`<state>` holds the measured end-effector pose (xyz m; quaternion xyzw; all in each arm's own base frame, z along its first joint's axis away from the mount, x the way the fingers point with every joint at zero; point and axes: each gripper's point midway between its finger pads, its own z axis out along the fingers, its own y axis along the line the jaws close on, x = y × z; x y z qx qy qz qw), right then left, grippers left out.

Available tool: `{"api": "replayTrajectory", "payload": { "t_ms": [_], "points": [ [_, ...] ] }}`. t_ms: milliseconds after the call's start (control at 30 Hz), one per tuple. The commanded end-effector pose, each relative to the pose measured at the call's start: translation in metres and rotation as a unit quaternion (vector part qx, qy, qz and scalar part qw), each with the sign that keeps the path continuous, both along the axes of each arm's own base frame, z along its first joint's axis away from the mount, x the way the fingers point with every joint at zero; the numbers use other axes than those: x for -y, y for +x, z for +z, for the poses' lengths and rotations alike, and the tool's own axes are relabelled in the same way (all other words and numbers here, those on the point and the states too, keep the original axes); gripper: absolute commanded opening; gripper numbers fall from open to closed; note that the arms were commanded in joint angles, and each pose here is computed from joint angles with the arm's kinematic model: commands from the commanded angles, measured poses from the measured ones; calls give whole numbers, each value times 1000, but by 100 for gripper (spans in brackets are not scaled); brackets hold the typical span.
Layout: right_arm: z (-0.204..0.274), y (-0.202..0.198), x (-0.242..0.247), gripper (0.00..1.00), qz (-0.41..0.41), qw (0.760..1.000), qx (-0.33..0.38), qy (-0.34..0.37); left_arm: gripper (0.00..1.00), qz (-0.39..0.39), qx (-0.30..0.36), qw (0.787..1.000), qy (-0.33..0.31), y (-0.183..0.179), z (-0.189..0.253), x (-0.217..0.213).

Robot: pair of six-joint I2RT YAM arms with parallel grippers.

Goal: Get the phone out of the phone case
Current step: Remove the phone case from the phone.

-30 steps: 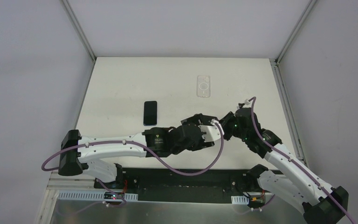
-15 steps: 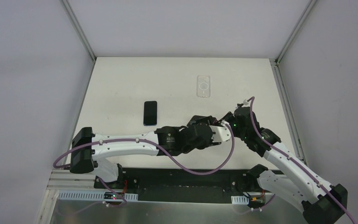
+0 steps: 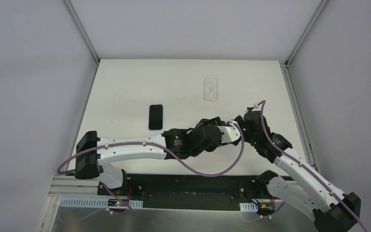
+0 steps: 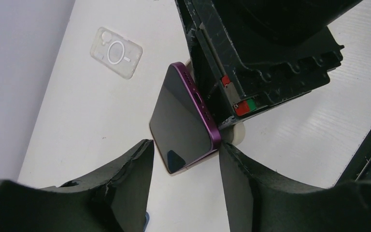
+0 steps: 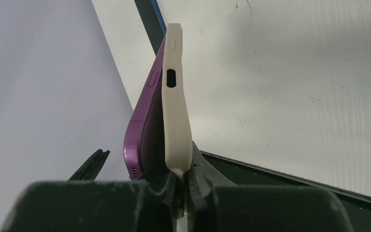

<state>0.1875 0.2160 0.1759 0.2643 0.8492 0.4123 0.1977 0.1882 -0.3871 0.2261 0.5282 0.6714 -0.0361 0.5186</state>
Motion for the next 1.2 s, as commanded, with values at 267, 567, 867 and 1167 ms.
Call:
{"api": "replayTrajectory", "payload": {
  "t_ms": [267, 567, 867, 1167],
  "points": [
    [50, 0, -12, 0, 8, 996, 40, 78, 38, 65, 27, 997, -9, 27, 8, 5],
    [48, 0, -12, 0, 7, 996, 39, 80, 17, 62, 24, 998, -12, 27, 5, 12],
    [46, 2, -9, 0, -1, 996, 45, 75, 0, 59, 20, 997, -37, 23, 19, 6],
    [38, 9, -1, 0, -21, 997, 53, 46, 0, 45, 19, 996, -77, 9, 40, -10]
  ]
}}
